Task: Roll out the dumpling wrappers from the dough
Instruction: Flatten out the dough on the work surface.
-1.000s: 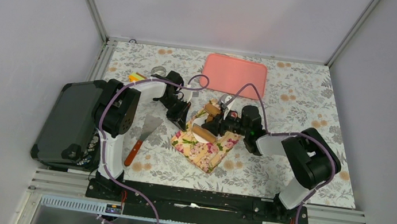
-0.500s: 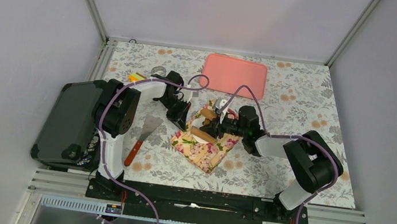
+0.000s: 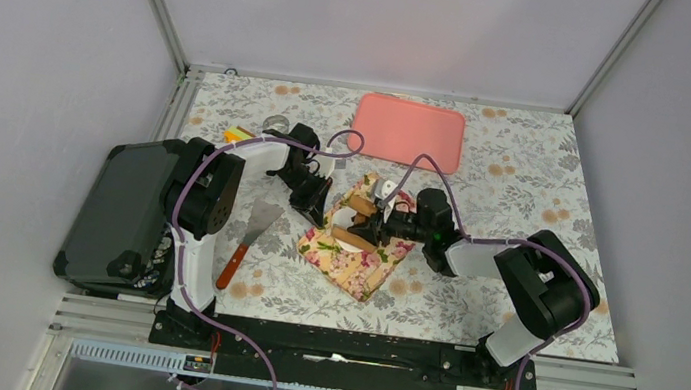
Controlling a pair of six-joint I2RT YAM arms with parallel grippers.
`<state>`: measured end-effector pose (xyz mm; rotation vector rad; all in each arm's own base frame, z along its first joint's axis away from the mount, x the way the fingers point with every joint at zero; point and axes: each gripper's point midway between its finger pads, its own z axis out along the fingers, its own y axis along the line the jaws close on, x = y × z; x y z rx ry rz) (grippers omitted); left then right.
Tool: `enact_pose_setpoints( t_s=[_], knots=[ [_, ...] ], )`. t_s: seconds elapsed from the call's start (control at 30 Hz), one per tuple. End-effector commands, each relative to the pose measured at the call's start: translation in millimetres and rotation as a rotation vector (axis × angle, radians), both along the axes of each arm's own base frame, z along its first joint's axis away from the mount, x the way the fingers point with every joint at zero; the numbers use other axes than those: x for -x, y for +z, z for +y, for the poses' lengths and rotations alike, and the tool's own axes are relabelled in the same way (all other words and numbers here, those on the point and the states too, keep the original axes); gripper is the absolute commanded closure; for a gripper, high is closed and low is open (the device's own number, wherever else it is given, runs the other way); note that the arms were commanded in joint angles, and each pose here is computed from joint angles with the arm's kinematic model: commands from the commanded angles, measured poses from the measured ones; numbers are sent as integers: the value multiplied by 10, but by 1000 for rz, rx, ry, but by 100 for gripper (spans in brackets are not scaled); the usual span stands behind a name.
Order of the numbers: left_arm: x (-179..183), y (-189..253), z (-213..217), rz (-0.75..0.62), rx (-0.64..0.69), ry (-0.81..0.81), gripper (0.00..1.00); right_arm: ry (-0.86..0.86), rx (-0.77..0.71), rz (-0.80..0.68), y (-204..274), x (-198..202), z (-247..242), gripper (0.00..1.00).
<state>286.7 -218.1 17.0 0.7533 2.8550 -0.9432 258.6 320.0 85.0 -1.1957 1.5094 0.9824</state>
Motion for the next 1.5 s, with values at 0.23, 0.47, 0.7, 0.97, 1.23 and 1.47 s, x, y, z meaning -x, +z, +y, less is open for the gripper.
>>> enact_pose_setpoints(
  t_s=[0.23,0.47,0.7,0.97,1.23,1.47],
  knots=[
    [44,-318,235,-11,-126,-20,100,177,75,115,-470,662,-73,100],
    [49,-325,238,-7,-129,-18,100,183,110,147,-583,728,-102,100],
    [46,-325,242,-9,-131,-18,100,164,173,168,-639,698,-141,100],
    [45,-324,240,-9,-130,-18,100,223,203,159,-635,822,-143,100],
    [45,-324,241,-9,-131,-17,100,247,200,160,-673,881,-147,100],
    [45,-323,240,-9,-130,-17,100,278,184,182,-680,978,-151,100]
  ],
)
